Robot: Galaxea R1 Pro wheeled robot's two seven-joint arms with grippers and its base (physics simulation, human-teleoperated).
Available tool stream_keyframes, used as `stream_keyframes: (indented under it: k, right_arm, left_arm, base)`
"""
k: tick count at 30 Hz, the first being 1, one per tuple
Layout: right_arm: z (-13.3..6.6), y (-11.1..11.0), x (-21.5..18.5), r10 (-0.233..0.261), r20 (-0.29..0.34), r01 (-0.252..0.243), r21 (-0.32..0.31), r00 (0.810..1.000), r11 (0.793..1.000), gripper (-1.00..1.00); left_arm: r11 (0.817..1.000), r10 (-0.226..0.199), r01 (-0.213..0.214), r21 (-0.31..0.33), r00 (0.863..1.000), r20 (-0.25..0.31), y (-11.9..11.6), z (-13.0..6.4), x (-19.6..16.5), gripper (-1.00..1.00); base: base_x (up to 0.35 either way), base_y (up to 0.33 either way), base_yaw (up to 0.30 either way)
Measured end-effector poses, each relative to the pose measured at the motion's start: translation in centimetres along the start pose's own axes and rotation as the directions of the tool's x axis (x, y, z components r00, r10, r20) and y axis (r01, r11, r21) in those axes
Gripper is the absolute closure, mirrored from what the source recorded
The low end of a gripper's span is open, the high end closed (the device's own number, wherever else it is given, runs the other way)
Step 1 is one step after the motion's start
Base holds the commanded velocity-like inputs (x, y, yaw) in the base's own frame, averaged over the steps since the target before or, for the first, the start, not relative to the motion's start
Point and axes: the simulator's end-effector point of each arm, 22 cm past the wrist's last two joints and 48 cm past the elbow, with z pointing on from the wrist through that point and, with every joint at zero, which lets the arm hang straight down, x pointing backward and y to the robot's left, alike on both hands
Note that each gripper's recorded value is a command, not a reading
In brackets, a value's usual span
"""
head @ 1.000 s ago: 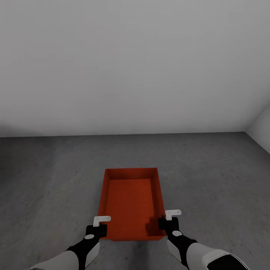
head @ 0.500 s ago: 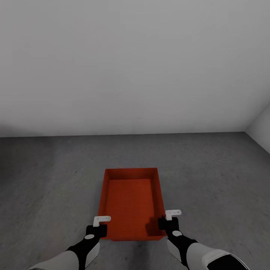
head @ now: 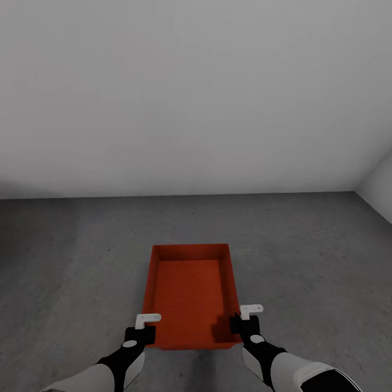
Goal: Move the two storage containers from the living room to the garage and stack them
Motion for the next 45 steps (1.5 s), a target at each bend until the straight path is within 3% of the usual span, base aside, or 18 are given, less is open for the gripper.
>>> stream_keyframes:
  k: [38, 45]
  right_arm:
    - [0.0, 0.0, 0.0, 0.0, 0.0, 0.0, 0.0, 1.0, 1.0, 1.0]
    - [0.9, 0.1, 0.8, 0.0, 0.0, 0.0, 0.0, 1.0, 1.0, 1.0]
  left_arm:
    - [1.0, 0.0, 0.0, 0.0, 1.0, 0.0, 0.0, 0.0, 0.0, 1.0]
    - [1.0, 0.0, 0.0, 0.0, 1.0, 0.0, -0.1, 1.0, 0.7, 1.0]
  base:
    - [0.0, -0.008, 0.0]
    - [0.0, 0.0, 0.0]
